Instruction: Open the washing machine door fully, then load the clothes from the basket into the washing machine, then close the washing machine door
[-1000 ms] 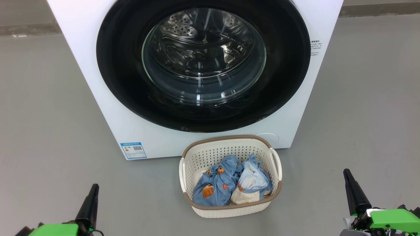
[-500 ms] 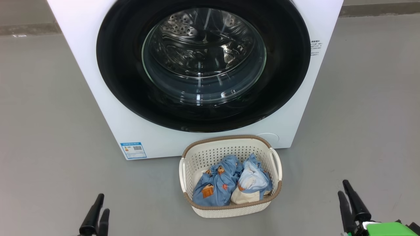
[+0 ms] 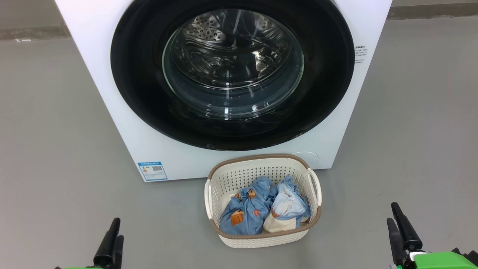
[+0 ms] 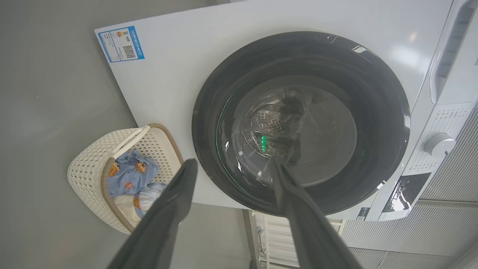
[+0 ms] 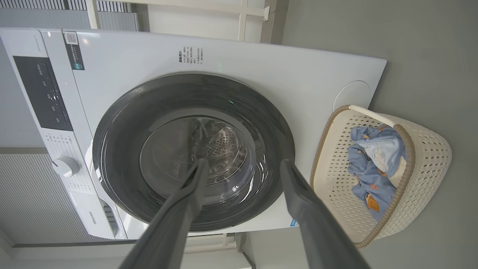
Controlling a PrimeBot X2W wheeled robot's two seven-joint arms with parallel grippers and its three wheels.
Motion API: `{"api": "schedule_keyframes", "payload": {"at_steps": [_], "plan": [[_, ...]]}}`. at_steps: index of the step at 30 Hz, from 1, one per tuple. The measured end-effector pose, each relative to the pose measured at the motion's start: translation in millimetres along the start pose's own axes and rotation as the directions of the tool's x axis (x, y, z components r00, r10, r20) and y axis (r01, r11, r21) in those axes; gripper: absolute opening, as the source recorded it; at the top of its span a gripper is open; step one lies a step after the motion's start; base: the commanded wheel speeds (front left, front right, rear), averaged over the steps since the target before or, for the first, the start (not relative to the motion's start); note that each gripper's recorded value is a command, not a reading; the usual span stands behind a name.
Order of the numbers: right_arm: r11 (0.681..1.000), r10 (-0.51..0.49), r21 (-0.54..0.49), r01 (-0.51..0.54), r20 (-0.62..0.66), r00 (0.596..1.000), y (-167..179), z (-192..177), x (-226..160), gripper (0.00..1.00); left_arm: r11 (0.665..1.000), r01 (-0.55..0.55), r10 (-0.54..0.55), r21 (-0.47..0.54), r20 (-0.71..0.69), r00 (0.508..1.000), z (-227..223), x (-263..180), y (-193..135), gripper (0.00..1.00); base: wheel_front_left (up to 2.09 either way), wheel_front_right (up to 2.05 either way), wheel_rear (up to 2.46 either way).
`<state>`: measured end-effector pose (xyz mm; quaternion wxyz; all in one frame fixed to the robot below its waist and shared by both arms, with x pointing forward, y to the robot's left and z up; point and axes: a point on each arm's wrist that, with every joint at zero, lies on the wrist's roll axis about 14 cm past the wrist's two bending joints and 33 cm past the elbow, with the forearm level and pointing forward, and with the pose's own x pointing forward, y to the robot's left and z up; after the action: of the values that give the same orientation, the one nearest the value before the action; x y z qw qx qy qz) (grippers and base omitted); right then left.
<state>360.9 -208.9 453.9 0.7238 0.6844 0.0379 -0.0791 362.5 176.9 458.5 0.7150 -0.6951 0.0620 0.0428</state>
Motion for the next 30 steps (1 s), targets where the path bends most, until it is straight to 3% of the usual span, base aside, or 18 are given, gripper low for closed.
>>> {"api": "schedule_keyframes", "payload": {"at_steps": [16, 30], "plan": [[0.973, 0.009, -0.229, -0.013, -0.017, 1.000, 4.6, -0.7, 1.7, 1.00, 0.972, 0.014, -0.014, 0.235, 0.000, 1.000, -2.0, 0.2, -5.9, 1.00, 0.00, 0.00, 0.00], [0.891, 0.027, -0.452, -0.037, -0.028, 0.999, 10.8, 1.4, 2.4, 1.00, 0.903, 0.033, -0.038, 0.428, 0.003, 0.999, -1.3, 0.0, -12.8, 1.00, 0.00, 0.00, 0.00]]}}
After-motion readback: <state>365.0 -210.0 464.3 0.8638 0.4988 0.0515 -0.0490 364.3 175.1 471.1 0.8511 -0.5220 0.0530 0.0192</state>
